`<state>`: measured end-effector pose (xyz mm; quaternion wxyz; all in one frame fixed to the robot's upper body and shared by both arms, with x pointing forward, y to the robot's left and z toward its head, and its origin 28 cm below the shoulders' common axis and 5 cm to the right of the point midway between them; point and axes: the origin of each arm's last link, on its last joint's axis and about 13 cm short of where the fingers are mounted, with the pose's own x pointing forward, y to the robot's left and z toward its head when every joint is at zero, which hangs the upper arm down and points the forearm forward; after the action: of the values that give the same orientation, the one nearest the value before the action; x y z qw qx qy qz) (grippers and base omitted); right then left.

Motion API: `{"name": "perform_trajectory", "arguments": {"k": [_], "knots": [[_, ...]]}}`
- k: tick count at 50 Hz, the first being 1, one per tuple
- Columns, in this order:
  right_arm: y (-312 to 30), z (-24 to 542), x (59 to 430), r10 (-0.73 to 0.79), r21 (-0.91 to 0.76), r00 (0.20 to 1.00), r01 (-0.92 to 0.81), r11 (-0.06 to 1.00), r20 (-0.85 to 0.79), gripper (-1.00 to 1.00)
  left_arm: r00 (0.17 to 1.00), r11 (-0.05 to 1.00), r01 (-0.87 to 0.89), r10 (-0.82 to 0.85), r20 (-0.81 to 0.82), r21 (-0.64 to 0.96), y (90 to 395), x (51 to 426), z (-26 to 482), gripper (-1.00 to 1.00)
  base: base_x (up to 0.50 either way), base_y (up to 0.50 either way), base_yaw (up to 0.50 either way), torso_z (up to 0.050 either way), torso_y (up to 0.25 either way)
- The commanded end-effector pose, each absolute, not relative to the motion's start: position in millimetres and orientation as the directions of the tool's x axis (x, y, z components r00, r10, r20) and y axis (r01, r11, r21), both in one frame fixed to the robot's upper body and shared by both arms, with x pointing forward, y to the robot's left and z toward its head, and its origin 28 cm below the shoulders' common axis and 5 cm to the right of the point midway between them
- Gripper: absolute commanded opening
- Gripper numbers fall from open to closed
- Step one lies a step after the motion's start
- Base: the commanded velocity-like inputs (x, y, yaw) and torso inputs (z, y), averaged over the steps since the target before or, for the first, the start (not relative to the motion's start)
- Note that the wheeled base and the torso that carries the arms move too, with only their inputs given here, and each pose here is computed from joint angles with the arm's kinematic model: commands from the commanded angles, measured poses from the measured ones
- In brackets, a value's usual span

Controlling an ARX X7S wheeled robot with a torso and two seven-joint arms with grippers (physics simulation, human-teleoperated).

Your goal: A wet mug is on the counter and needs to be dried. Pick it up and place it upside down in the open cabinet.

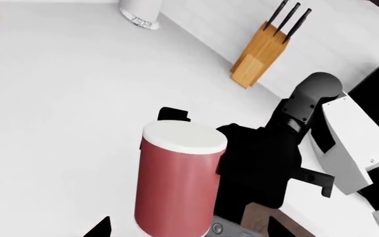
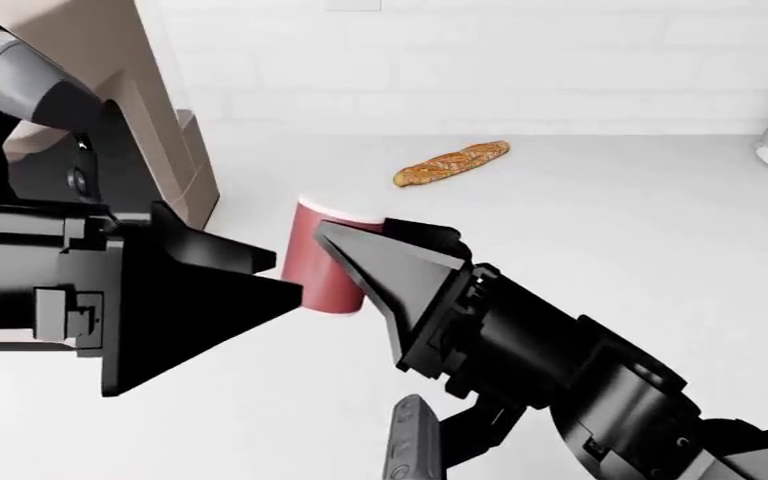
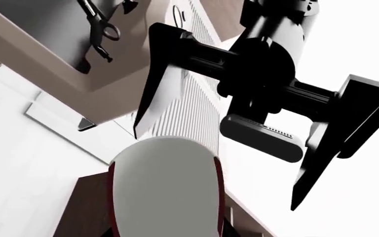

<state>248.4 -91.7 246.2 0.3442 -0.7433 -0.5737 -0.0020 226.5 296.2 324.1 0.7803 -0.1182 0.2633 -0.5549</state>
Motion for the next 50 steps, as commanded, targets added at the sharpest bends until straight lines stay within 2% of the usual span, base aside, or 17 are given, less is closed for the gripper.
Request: {"name": "perform_trajectory", "arguments": {"k": [1, 50], "knots": [[-90.7, 249.0, 247.5, 0.851, -0.493, 0.329, 0.864, -0.097, 0.41, -1.0, 0.231, 0.351, 0.803, -0.928, -0.292, -0.482, 293.6, 229.3, 320.4, 1.0, 0.0, 0.0, 0.0, 0.0, 0.0], [-87.0, 245.5, 241.1, 0.86, -0.504, 0.3, 0.862, -0.06, 0.412, -1.0, 0.185, 0.321, 0.812, -0.934, -0.306, -0.488, 279.2, 242.2, 310.6, 1.0, 0.0, 0.0, 0.0, 0.0, 0.0]]}}
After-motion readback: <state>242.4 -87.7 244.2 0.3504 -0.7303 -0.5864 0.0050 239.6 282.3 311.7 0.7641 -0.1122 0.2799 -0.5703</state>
